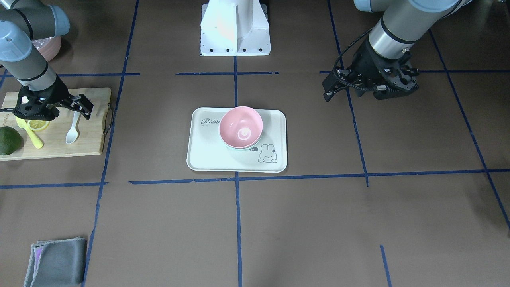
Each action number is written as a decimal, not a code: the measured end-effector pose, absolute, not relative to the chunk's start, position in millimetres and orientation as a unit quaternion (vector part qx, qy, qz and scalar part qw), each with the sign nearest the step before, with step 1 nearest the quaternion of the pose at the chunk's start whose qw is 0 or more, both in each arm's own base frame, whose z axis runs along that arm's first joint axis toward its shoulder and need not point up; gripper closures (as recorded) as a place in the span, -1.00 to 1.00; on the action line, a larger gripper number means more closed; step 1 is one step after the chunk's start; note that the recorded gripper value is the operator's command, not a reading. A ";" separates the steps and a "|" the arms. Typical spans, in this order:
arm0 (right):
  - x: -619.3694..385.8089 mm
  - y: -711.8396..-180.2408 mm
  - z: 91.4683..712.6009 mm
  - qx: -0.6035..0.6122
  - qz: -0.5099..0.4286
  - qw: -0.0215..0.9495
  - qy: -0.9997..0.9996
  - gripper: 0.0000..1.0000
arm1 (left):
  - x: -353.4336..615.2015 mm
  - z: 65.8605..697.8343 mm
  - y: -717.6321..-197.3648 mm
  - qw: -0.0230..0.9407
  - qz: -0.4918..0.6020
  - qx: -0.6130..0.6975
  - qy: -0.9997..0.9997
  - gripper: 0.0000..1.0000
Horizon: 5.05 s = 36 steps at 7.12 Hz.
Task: Stack pink bowl on green and place spoon
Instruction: 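Raise the left gripper away while the right gripper moves over the white spoon, then lower the right gripper and close it on the white spoon handle, then lift the white spoon with the right gripper and carry it over the pink bowl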
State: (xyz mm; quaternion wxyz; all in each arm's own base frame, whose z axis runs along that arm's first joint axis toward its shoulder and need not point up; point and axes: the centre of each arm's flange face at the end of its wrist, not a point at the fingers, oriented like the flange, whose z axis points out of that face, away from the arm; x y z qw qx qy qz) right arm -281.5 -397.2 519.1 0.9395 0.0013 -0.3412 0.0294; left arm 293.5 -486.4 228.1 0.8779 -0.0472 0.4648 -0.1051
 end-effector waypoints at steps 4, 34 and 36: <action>-292.6 -405.9 530.3 0.000 0.008 0.942 -0.335 -0.94 | 292.2 226.7 -485.3 0.877 -0.104 -0.046 0.466 -1.00; -278.9 -454.0 355.7 -0.043 0.041 0.922 -0.382 1.00 | 233.9 282.9 -471.2 0.895 -0.030 0.007 0.446 -1.00; -347.0 -449.2 274.3 -0.048 0.008 0.927 -0.373 1.00 | 185.0 335.6 -457.1 0.906 0.035 0.042 0.419 -1.00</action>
